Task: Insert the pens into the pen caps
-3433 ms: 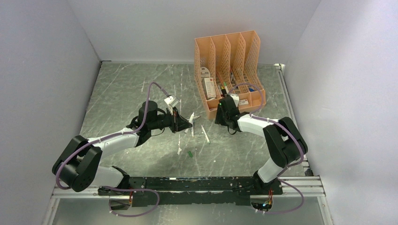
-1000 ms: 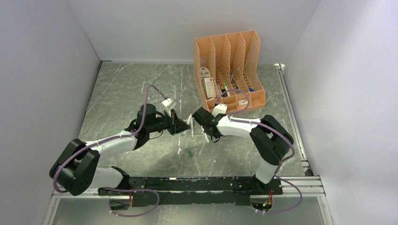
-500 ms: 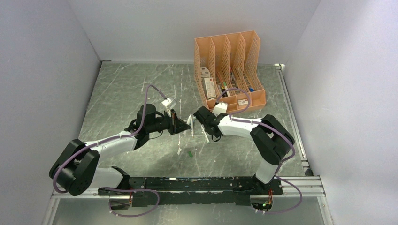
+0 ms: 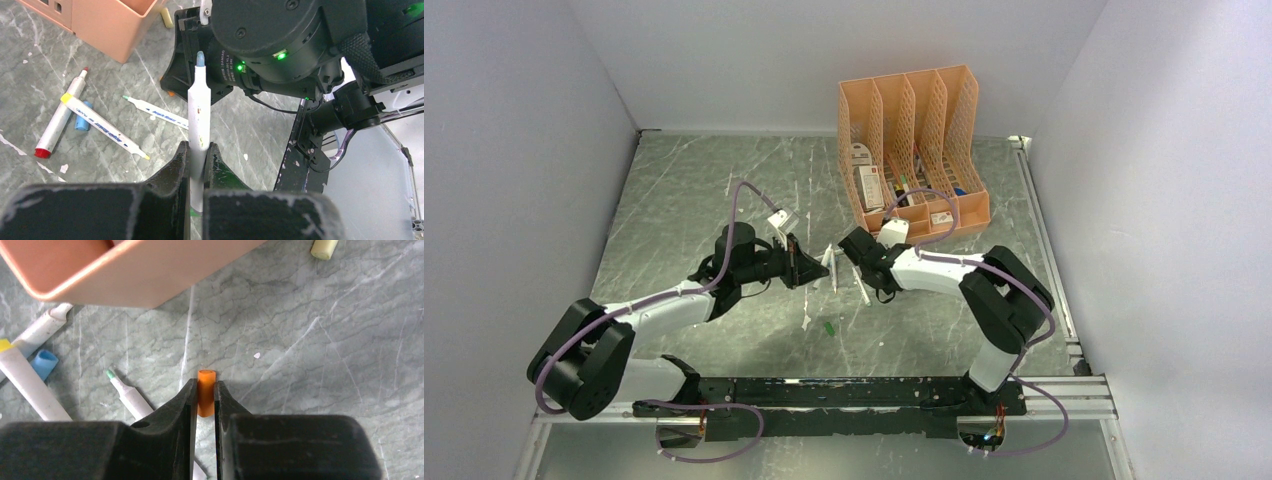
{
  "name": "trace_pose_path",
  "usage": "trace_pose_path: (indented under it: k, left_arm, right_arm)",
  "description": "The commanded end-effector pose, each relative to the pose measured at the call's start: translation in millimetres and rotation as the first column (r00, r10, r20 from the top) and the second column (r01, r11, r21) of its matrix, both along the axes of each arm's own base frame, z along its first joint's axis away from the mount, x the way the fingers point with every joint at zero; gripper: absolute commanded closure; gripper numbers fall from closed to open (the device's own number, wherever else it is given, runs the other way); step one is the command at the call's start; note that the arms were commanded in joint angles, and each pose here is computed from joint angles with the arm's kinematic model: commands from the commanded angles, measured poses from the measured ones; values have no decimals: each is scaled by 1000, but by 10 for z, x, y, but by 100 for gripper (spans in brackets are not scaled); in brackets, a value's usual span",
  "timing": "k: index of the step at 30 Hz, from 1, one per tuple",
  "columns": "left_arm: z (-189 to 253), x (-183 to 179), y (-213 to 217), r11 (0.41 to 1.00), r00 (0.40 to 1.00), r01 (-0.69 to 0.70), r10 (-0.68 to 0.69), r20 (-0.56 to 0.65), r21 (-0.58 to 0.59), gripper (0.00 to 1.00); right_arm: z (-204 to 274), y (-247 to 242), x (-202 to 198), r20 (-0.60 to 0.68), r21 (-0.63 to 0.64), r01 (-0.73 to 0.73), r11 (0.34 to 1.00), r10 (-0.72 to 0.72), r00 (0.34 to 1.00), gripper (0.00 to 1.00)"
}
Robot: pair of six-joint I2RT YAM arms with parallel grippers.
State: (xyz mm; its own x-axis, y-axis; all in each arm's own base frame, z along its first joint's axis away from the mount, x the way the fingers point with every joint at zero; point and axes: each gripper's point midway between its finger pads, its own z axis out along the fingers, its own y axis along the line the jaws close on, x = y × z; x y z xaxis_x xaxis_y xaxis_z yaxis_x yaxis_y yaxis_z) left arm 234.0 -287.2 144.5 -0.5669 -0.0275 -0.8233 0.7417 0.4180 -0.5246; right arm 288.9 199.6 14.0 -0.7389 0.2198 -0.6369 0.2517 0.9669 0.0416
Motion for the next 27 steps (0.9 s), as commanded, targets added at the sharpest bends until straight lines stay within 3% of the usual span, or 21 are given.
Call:
trace_pose_path:
  k: [1, 8, 14, 19, 22, 27]
  left_arm:
    - [155, -42, -24, 998, 1000, 16, -15, 16, -59, 93]
    - [335, -281, -257, 983, 996, 77, -67, 65, -164, 93]
    - [430, -316, -326, 949, 999, 36, -36, 7, -312, 93]
    - [606, -359, -284, 890, 1000, 1, -6, -8, -457, 93]
    - [647, -379, -346, 879, 999, 24, -31, -7, -476, 93]
    - [763, -402, -456, 854, 998, 62, -71, 3, -516, 93]
  right_arm:
    - [294, 89, -6, 76, 80, -110, 991, 104, 992, 100]
    - [1301, 512, 96, 381, 298, -407, 863, 284, 880, 100]
    - [2222, 736, -14, 652, 419, -625, 658, 261, 712, 100]
    - [2569, 698, -70, 737, 388, -685, 617, 239, 633, 100]
    - [2661, 748, -162, 773, 371, -738, 564, 253, 582, 100]
    - [2616, 796, -240, 785, 354, -773, 526, 282, 552, 100]
